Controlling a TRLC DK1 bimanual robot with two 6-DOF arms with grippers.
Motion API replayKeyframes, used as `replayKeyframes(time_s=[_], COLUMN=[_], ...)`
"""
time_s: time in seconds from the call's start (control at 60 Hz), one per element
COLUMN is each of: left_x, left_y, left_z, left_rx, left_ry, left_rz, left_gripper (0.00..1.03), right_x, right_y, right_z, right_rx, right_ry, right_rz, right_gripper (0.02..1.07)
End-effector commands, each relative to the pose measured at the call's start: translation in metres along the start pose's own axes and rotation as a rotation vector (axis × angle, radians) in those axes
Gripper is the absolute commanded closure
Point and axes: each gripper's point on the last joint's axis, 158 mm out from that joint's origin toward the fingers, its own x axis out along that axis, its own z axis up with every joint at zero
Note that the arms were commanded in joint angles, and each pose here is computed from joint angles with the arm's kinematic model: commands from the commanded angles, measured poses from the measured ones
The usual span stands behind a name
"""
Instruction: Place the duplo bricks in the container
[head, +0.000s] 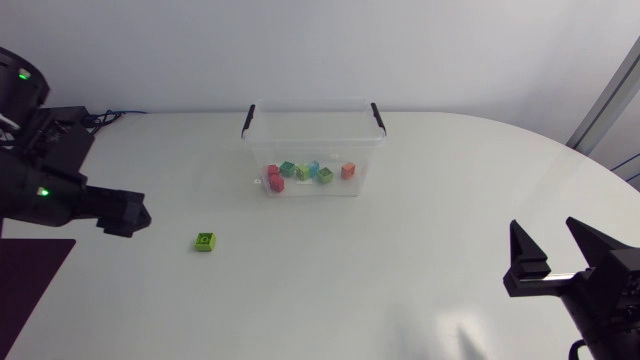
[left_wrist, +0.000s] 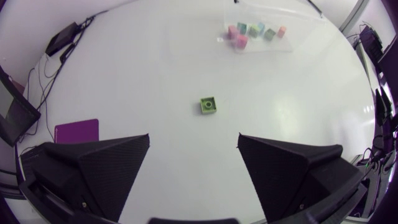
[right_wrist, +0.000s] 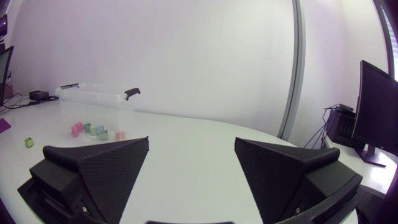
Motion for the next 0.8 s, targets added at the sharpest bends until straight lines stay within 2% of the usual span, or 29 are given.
replayKeyframes(time_s=[0.0,0.167,0.433,0.517,0.65,0.783], left_x=[0.028,0.072,0.13,0.149,0.169,0.186], left_y=[-0.005,-0.014,-0.033,-0.047,-0.063,-0.061], left_z=[-0.022,-0.038,-0.015,-0.013,-0.009,-0.008], left_rx=[-0.037,-0.056,-0.018,-0.015,0.025,0.01], left_ry=[0.147,0.326,0.372,0.406,0.419,0.433], left_rz=[-0.012,-0.065,-0.085,-0.127,-0.139,-0.125], left_gripper=[0.04,0.04,0.04,0.04,0.04,0.04], right_x=[0.001,0.001,0.001,0.001,0.001,0.001], right_y=[-0.001,-0.001,-0.001,-0.001,-0.001,-0.001], right_z=[-0.005,-0.005,-0.005,-0.005,-0.005,-0.005], right_rx=[-0.01,-0.01,-0.01,-0.01,-0.01,-0.01], right_ry=[-0.002,-0.002,-0.002,-0.002,-0.002,-0.002], right_rz=[-0.006,-0.006,-0.006,-0.006,-0.006,-0.006], right_gripper=[0.07,0.07,0.07,0.07,0.07,0.07])
